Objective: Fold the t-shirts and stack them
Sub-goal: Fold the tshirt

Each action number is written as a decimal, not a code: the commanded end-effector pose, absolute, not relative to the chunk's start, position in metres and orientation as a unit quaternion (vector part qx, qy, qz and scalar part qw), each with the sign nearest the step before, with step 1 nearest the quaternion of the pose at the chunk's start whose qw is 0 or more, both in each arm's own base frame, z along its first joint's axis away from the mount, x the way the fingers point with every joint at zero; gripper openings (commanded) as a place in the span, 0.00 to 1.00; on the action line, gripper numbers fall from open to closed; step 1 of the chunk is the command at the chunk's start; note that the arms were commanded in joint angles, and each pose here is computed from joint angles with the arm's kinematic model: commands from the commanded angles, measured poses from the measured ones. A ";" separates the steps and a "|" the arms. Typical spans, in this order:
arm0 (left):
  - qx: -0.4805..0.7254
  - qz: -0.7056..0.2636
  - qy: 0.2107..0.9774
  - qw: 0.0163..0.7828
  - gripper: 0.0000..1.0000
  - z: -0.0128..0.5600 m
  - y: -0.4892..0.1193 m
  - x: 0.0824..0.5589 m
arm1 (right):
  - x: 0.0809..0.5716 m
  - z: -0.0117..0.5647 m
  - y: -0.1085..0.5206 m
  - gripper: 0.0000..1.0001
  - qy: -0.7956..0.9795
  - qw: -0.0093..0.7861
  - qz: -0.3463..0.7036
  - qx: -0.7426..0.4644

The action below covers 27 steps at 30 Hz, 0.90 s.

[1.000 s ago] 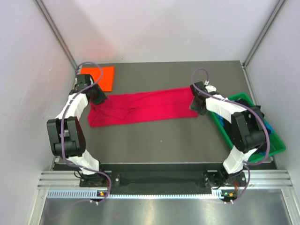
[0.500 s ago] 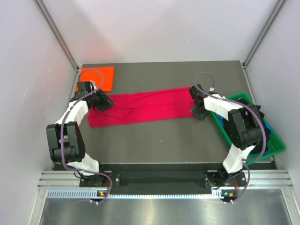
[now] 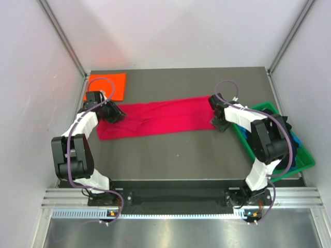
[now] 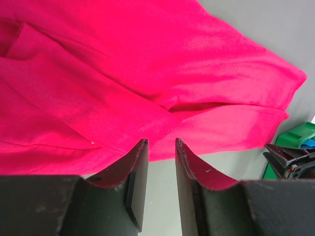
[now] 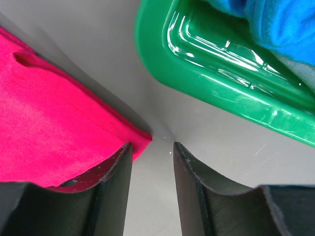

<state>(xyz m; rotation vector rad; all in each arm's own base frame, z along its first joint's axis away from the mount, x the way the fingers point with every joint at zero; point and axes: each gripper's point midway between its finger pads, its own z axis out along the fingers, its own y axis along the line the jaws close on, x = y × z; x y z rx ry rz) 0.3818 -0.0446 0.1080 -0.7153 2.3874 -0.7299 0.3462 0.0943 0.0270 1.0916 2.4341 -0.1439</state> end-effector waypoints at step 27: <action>-0.257 -0.239 0.884 0.309 0.33 0.123 -0.030 0.386 | 0.341 0.001 0.085 0.00 0.890 0.234 -0.093 0.380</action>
